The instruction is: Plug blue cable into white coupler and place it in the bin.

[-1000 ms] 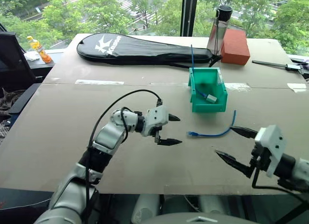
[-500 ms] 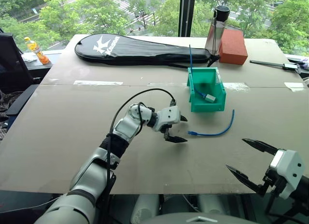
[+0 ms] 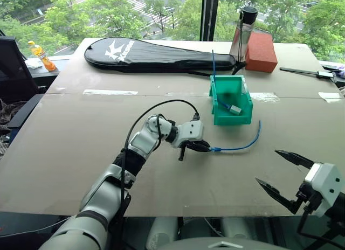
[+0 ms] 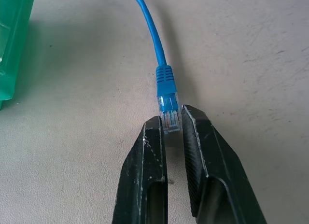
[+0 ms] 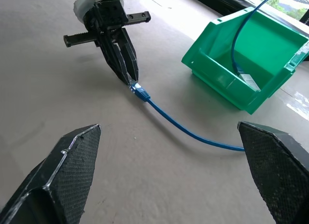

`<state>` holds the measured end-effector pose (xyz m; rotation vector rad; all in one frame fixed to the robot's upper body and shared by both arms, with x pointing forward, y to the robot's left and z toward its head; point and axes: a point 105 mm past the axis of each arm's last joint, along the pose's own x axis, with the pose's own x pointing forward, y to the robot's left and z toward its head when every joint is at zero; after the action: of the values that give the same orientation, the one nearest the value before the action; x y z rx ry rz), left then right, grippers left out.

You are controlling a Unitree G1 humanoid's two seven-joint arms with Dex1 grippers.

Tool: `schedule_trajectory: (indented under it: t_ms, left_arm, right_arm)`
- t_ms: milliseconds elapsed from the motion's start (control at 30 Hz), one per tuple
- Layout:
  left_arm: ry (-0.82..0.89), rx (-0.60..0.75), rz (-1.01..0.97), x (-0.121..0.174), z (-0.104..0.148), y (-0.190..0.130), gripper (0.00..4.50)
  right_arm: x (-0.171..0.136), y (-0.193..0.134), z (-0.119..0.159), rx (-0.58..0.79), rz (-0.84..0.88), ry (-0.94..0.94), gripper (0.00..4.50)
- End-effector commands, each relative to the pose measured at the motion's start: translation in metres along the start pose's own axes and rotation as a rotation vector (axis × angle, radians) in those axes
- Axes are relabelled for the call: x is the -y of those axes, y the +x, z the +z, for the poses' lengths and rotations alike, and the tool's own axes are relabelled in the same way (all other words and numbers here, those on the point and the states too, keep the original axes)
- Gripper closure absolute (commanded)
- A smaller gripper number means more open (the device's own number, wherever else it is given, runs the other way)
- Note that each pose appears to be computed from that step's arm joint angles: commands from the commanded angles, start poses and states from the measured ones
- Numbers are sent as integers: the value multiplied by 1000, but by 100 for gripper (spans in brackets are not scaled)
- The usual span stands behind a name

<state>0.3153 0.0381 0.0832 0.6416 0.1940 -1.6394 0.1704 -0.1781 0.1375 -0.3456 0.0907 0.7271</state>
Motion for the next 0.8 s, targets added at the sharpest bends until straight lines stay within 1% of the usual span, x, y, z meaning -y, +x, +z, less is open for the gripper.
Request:
schedule_trajectory:
  t_ms: [33, 100, 233, 333, 433, 500, 533, 567, 600, 667, 733, 800]
  left_arm:
    - [67, 76, -1, 1, 19, 0, 448]
    - [103, 166, 1, 3, 36, -4, 448]
    - [182, 316, 77, -2, 71, -14, 448]
    - [277, 386, 151, -8, 94, -21, 448]
    - [358, 429, 235, -17, 112, -25, 448]
    - [417, 431, 276, -20, 118, -26, 448]
    - [438, 425, 295, -22, 118, -26, 448]
    - [450, 421, 307, -23, 118, -26, 448]
    - [463, 421, 317, -24, 119, -26, 450]
    - [488, 423, 338, -26, 120, -28, 450]
    - [509, 427, 357, -27, 119, -28, 450]
    - [515, 423, 360, -25, 112, -25, 450]
  right_arm:
    - [-5, 6, 8, 38, -22, 51, 0]
    - [-3, 10, 9, 62, -69, 131, 0]
    - [-7, 18, 11, 125, -126, 415, 0]
    - [-9, 25, 13, 146, -173, 590, 0]
    - [-7, 35, 21, 173, -198, 676, 0]
    - [-2, 42, 34, 249, -204, 743, 0]
    - [1, 46, 47, 329, -197, 800, 0]
    - [3, 49, 56, 380, -188, 842, 0]
    - [6, 52, 62, 410, -184, 877, 25]
    - [10, 59, 69, 433, -185, 913, 73]
    - [14, 66, 75, 464, -189, 961, 73]
    - [18, 72, 76, 468, -194, 977, 73]
